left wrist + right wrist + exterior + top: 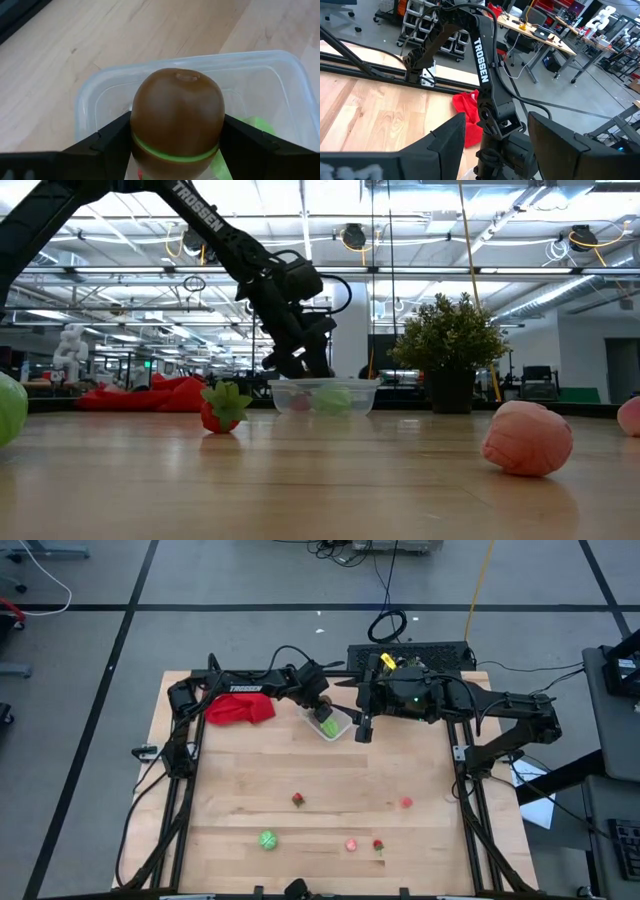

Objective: Pick and placing Produce into tupperware
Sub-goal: Put the brown kiwi into the transparent bin, then put the green cabbage into the transparent bin

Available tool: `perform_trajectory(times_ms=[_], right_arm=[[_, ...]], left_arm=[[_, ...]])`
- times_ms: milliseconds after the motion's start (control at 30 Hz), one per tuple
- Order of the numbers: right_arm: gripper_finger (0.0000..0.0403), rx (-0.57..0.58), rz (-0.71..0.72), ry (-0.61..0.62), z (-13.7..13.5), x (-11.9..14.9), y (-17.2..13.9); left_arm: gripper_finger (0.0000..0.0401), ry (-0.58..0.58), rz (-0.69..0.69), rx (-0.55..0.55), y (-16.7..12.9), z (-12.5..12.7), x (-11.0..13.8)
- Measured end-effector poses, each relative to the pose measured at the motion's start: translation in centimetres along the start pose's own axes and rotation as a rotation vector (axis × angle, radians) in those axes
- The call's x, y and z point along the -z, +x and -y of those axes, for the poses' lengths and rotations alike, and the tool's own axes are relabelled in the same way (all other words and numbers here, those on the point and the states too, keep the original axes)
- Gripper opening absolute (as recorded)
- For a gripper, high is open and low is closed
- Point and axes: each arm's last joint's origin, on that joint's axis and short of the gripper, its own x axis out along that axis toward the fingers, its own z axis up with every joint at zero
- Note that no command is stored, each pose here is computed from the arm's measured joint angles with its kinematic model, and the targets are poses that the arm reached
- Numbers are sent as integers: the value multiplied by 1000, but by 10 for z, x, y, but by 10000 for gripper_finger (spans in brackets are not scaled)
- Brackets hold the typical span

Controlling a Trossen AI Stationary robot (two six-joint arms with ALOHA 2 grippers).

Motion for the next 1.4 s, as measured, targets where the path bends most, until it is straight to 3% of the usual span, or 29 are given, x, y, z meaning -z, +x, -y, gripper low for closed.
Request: perform_trajectory(times_ms=[233, 900, 1200, 1400], right_arm=[[205, 0, 0, 0, 0, 0, 0], [205, 0, 0, 0, 0, 0, 0], [205, -2, -7, -1, 0, 1, 0], [205, -7, -21, -4, -1, 2, 0]], left_arm=[[297, 1, 1, -1, 0, 0, 0], [294, 8, 21, 2, -1, 3, -3], [294, 45, -19, -33, -17, 20, -19], [294, 72, -112, -44, -25, 35, -16]])
